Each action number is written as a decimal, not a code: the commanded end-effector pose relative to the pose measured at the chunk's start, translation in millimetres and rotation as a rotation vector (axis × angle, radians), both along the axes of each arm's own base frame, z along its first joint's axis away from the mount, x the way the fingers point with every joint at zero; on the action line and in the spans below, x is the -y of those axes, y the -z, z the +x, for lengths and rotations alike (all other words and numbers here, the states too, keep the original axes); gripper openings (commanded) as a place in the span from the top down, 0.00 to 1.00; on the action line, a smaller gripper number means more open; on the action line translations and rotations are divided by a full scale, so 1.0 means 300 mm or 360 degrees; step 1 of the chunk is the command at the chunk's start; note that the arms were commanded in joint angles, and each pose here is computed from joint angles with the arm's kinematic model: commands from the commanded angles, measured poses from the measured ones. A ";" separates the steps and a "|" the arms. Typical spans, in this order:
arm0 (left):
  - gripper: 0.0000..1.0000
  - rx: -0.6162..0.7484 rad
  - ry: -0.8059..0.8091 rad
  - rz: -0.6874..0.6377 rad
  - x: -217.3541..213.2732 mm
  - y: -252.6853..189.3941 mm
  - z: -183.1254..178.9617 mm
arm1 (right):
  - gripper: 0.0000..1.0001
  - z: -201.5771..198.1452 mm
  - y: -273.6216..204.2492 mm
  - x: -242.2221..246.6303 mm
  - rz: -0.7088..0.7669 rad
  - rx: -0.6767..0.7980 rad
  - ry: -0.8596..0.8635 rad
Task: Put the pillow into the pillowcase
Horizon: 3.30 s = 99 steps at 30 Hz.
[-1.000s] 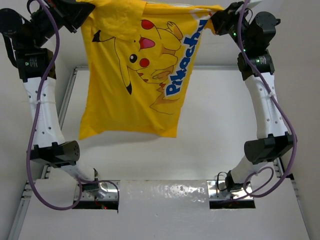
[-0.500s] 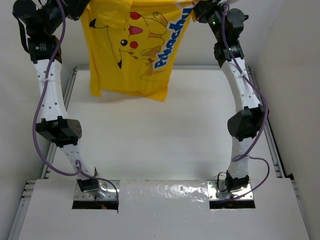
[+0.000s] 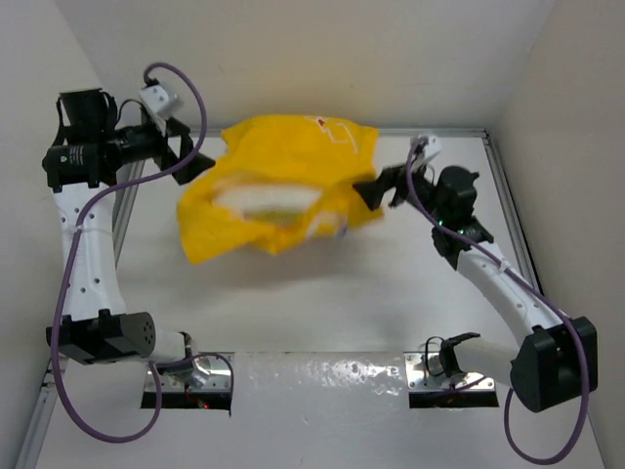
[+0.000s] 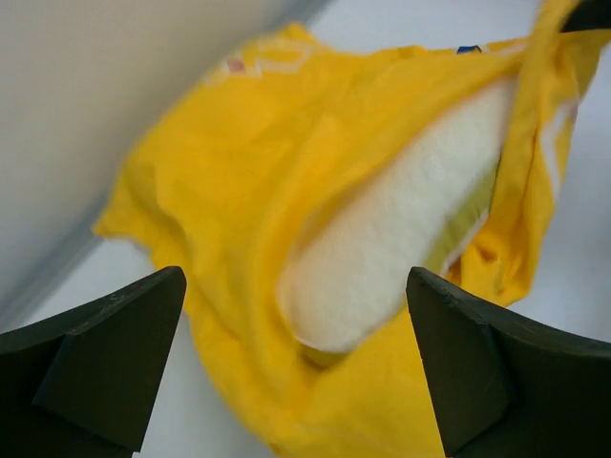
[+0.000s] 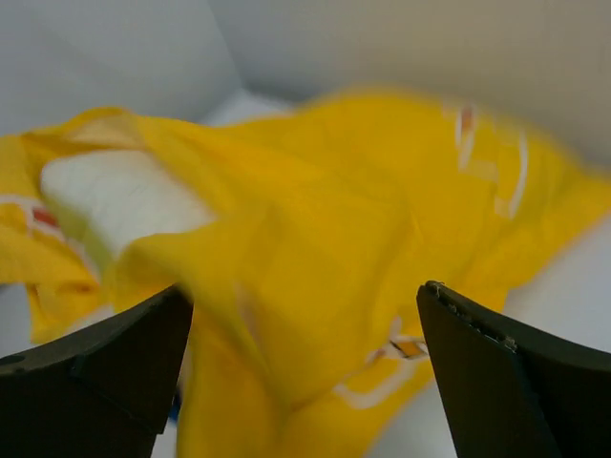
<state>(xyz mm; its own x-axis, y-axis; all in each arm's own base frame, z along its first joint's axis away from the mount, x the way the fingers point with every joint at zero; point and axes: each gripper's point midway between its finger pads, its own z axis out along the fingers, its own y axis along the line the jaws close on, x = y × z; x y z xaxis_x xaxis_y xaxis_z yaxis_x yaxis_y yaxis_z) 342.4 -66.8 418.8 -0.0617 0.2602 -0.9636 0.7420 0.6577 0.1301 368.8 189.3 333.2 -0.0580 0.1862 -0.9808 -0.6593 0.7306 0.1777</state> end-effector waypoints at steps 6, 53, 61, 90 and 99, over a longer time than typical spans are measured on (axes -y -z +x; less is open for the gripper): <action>0.69 -0.0290 0.0204 0.0582 0.011 0.355 -0.159 | 0.77 -0.148 0.475 0.129 -0.0154 -0.0630 0.0259; 0.00 -0.0909 -0.0488 0.1337 0.203 1.200 0.134 | 0.01 0.130 0.789 -0.037 -0.0090 -0.1372 0.0526; 1.00 -0.0739 -0.0775 0.1165 0.081 0.987 0.291 | 0.61 0.050 0.764 -0.111 -0.0208 -0.1290 0.0410; 1.00 -0.0678 0.0257 -0.0099 0.586 0.257 0.038 | 0.33 0.259 0.752 -0.639 0.0304 -0.1271 0.0299; 1.00 -0.0714 0.0574 -0.0221 0.652 0.194 -0.053 | 0.26 0.342 0.796 -0.684 0.0306 -0.1164 0.0362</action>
